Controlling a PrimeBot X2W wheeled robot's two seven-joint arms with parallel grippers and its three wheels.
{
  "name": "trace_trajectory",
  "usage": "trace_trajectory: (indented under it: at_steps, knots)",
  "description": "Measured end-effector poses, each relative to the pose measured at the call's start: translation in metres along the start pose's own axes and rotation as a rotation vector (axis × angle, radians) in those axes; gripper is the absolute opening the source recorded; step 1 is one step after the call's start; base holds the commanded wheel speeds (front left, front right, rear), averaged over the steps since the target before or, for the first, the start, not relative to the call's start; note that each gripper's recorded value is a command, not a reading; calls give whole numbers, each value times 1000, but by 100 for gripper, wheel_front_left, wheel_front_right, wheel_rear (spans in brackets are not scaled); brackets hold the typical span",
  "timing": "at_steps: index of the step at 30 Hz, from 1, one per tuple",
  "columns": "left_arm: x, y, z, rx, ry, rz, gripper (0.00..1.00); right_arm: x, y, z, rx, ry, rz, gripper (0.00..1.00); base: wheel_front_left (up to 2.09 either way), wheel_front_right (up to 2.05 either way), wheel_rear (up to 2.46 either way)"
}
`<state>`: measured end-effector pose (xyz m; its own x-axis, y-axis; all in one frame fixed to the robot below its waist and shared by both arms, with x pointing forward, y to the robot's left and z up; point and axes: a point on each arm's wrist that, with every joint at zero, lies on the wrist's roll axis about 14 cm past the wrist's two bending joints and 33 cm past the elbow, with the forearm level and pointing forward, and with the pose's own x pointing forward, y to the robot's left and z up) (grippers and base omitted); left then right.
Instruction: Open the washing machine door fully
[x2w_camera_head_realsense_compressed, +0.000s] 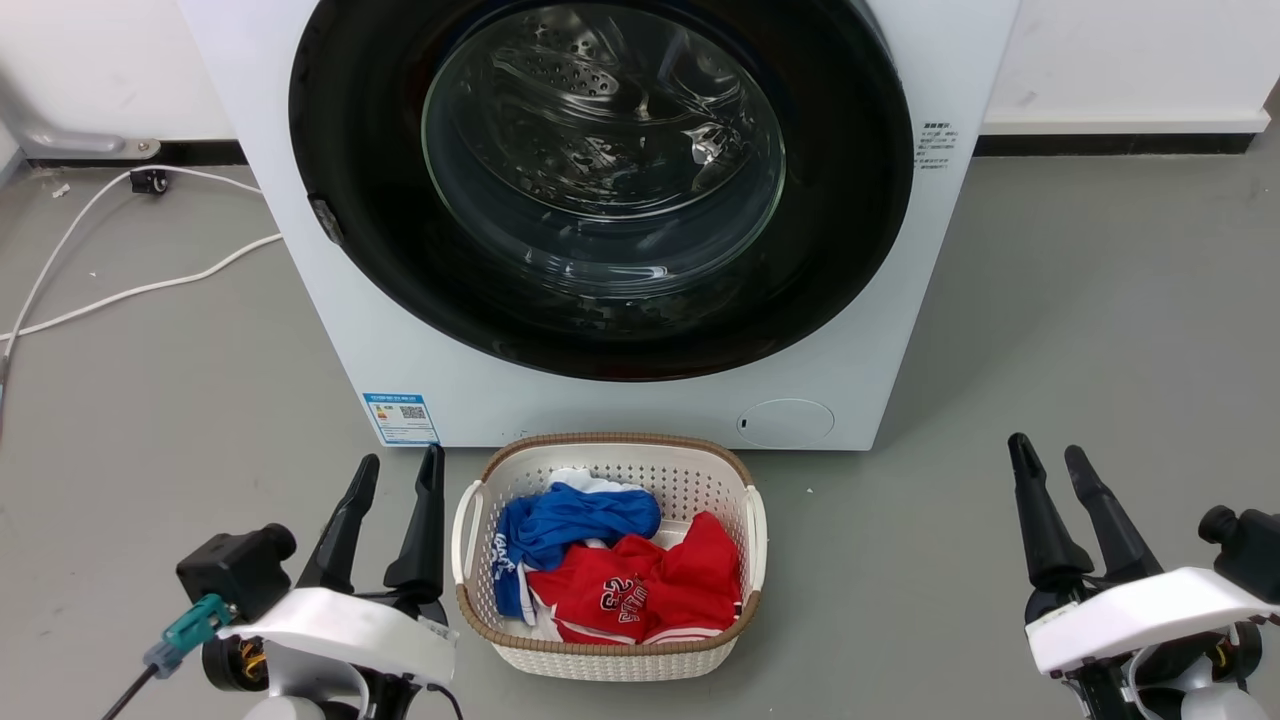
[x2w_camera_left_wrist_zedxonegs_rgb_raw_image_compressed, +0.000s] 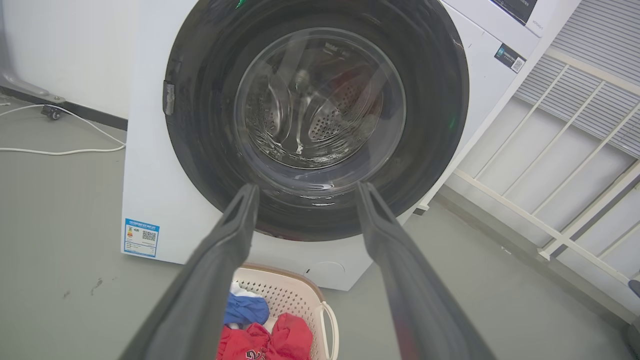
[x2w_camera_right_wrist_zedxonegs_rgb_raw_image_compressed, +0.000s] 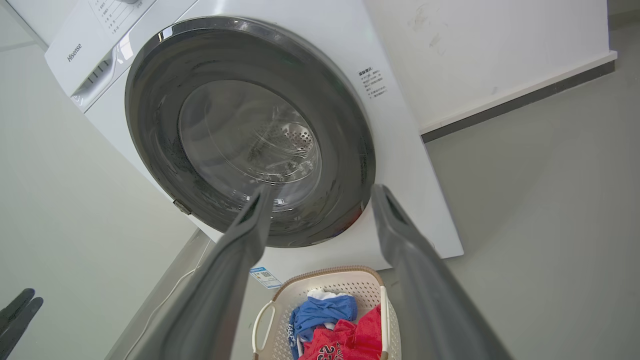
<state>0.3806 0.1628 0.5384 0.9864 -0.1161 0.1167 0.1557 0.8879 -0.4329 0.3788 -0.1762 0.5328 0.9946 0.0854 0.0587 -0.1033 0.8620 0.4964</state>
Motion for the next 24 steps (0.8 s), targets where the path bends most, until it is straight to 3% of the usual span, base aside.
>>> trace_trajectory:
  at_steps: [24]
  knots:
    - [0, -10, -6, 316, 6, -62, 100, -5, -1, -4, -294, 46, -9, 100, 0, 0, 0]
